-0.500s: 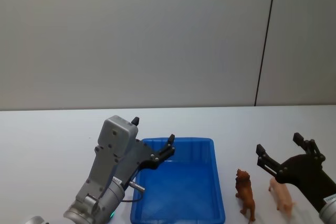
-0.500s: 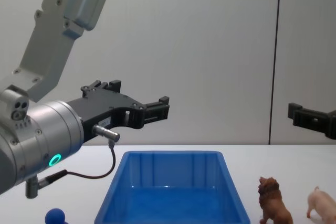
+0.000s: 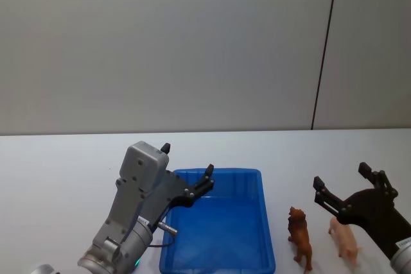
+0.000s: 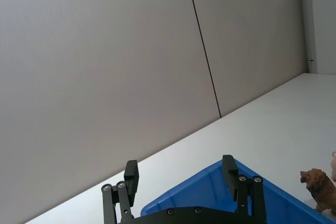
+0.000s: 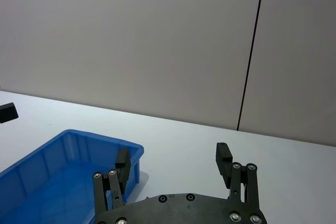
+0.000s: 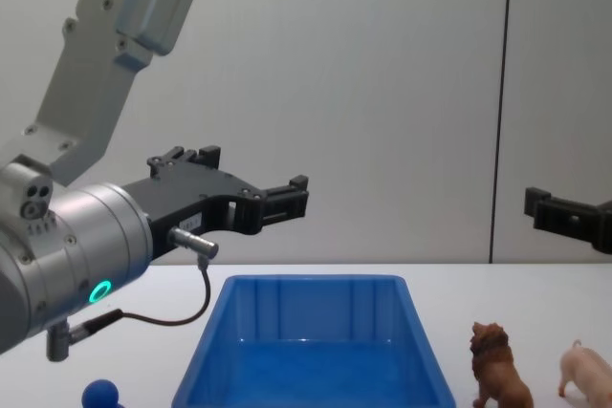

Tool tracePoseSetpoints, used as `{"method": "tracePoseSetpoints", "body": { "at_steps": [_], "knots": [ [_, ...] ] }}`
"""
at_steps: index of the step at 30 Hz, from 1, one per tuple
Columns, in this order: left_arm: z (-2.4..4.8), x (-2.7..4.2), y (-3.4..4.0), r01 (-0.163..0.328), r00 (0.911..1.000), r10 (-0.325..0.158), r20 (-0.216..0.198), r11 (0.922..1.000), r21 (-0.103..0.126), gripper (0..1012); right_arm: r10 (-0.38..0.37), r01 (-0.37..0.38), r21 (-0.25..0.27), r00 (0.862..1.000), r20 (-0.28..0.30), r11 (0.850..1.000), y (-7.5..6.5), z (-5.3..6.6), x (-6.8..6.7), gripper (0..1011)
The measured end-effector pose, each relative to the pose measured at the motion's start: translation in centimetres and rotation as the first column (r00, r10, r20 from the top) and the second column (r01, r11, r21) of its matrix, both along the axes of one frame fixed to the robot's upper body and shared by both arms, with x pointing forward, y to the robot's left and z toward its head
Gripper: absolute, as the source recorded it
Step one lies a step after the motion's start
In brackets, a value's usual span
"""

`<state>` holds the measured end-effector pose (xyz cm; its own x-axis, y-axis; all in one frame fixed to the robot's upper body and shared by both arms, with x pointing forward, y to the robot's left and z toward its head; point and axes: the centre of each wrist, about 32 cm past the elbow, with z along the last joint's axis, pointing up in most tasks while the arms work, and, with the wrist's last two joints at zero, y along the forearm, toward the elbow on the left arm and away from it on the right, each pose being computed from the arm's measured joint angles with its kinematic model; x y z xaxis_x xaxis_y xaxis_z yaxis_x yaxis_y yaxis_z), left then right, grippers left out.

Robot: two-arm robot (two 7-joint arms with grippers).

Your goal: Pick up the two dolls from the table and place them into the box.

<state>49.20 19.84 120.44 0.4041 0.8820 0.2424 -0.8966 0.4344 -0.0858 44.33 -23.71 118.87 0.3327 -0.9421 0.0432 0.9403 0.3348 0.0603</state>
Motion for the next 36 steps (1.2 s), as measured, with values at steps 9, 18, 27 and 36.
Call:
{"method": "tracePoseSetpoints", "body": {
  "at_steps": [9, 18, 27, 36],
  "knots": [
    [0.0, 0.0, 0.0, 0.0, 1.0, 0.0, 0.0, 1.0, 0.0, 1001, 0.0, 0.0, 0.0, 1.0, 0.0, 1.0, 0.0, 0.0, 0.0, 1001],
    [0.0, 0.0, 0.0, 0.0, 1.0, 0.0, 0.0, 1.0, 0.0, 1002, 0.0, 0.0, 0.0, 1.0, 0.0, 1.0, 0.0, 0.0, 0.0, 1001],
    [0.0, 0.0, 0.0, 0.0, 1.0, 0.0, 0.0, 1.0, 0.0, 1001, 0.003, -0.003, 0.0, 1.0, 0.0, 1.0, -0.05, 0.01, 0.06, 1001],
    [0.0, 0.0, 0.0, 0.0, 1.0, 0.0, 0.0, 1.0, 0.0, 1001, 0.009, -0.009, 0.002, 1.0, -0.012, 1.0, -0.44, -0.14, 0.19, 1001]
  ]
}}
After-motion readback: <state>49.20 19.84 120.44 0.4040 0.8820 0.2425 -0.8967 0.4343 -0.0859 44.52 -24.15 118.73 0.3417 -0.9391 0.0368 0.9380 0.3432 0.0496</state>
